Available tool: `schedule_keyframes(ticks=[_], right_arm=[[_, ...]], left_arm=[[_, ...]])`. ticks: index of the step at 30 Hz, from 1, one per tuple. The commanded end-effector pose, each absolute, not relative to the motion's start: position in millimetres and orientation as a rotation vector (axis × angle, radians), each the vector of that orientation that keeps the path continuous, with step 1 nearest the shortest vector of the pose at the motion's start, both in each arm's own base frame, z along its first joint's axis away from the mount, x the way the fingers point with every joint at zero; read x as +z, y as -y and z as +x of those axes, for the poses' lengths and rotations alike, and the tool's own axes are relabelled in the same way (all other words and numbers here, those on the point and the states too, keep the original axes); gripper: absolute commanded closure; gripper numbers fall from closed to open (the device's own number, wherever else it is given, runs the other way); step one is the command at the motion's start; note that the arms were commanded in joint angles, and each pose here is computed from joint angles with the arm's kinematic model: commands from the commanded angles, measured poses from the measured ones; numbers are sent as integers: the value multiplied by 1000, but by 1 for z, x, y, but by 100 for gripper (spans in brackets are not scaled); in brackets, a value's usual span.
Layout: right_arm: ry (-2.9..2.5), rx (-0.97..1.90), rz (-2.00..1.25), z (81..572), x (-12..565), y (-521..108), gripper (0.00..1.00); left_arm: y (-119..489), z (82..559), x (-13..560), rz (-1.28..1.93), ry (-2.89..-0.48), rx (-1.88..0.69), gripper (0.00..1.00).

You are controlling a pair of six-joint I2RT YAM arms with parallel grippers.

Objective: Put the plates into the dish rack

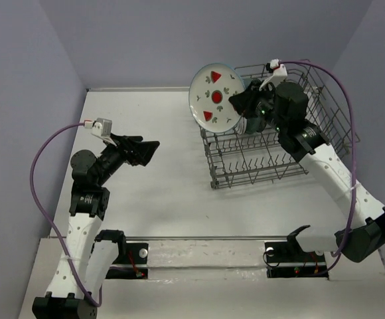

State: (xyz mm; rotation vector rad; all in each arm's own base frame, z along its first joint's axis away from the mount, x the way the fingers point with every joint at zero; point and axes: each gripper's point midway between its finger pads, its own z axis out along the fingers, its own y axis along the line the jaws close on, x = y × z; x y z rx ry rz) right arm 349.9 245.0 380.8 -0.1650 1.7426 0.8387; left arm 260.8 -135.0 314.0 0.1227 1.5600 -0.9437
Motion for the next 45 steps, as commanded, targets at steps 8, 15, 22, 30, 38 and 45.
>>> schedule_keyframes(ticks=[8, 15, 22, 30, 38, 45], right_arm=[[-1581, 120, 104, 423, 442, -146, 93], [-1628, 78, 64, 452, 420, -160, 93], [-1710, 56, 0, 478, 378, -188, 93], [-1761, -13, -18, 491, 348, -201, 93], [-1830, -52, -51, 501, 307, -226, 93], [-1889, -99, -111, 503, 267, -243, 93]], left_arm=[[129, 262, 320, 143, -1551, -844, 1], [129, 262, 320, 146, -1555, -844, 1], [128, 263, 319, 142, -1559, -835, 1], [128, 264, 317, 140, -1566, -834, 1], [127, 264, 318, 136, -1564, -830, 1], [127, 265, 316, 132, -1570, -828, 1]])
